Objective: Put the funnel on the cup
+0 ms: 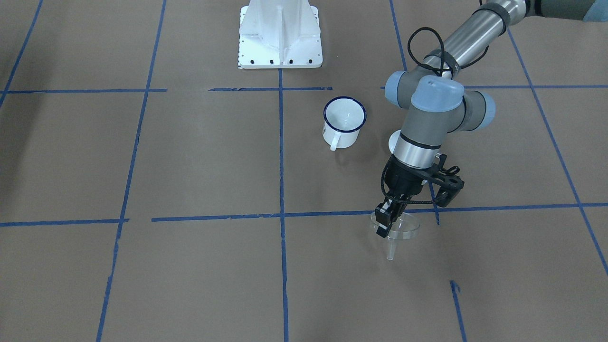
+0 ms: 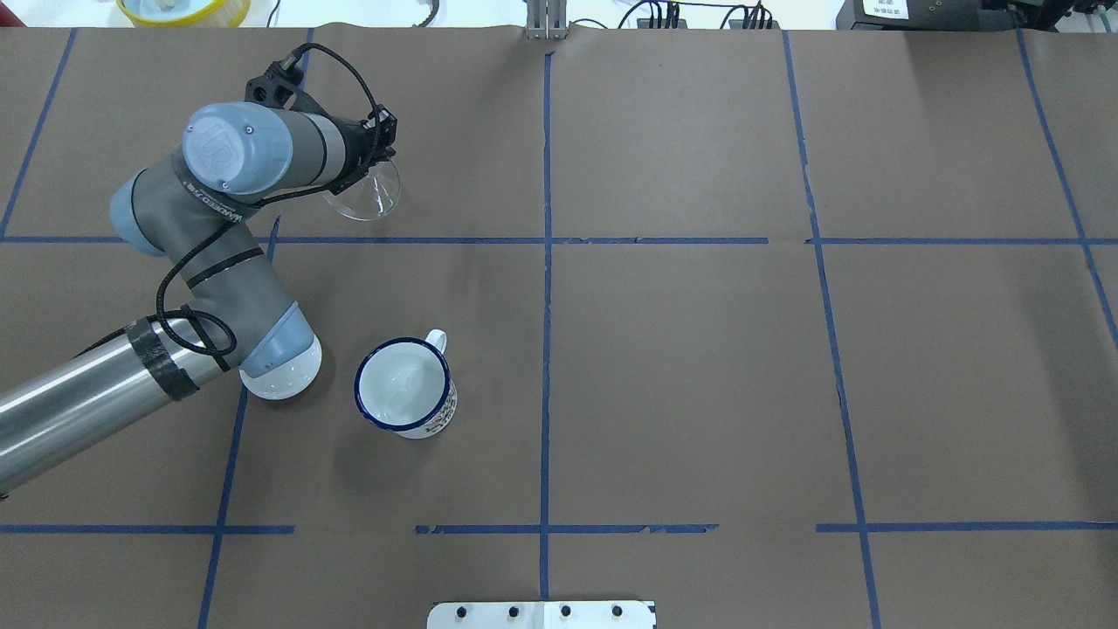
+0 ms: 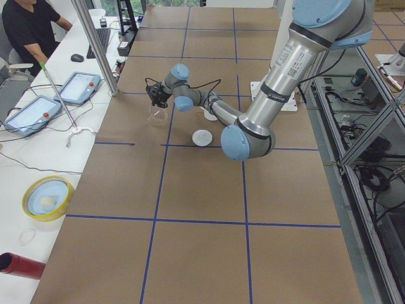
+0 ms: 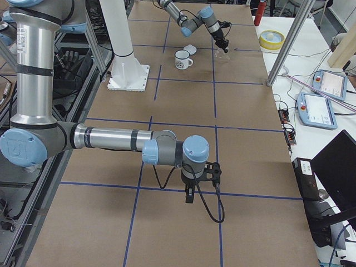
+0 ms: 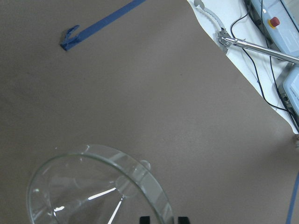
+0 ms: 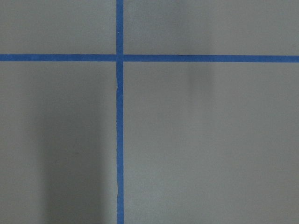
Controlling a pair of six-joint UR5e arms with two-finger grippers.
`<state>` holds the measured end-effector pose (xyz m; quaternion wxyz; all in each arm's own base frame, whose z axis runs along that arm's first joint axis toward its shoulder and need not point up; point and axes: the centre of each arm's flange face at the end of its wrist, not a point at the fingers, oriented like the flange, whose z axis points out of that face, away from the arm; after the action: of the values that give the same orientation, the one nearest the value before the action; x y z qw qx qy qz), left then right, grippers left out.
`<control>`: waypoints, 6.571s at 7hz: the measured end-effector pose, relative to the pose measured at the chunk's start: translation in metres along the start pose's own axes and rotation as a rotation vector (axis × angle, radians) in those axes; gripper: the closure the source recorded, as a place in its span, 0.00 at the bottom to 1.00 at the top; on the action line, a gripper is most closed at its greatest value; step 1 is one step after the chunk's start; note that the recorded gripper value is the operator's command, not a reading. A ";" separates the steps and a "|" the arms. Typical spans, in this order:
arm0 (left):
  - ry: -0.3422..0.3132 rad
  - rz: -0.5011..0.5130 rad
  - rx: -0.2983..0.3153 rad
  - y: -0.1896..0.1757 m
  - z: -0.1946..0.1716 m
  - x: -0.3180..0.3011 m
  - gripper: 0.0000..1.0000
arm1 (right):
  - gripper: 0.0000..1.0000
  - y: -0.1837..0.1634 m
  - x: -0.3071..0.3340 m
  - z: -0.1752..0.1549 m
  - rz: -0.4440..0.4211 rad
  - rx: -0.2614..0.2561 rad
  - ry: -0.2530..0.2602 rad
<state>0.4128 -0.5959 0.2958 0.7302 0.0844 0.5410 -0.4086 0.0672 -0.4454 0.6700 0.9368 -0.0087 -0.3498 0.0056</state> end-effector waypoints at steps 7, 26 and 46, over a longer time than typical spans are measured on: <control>-0.289 0.117 -0.222 0.027 -0.201 0.036 1.00 | 0.00 0.000 0.000 0.000 0.000 0.000 0.000; -0.360 0.507 -0.367 0.150 -0.132 0.039 0.00 | 0.00 0.000 0.000 0.000 0.000 0.000 0.000; -0.505 0.876 -0.510 -0.375 -0.268 -0.373 0.00 | 0.00 0.000 0.000 0.000 0.000 -0.001 0.000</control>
<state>-0.0682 -0.5002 0.6288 0.9357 0.0214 0.3454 0.0687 0.0671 -0.4453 0.6704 0.9368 -0.0090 -0.3498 0.0057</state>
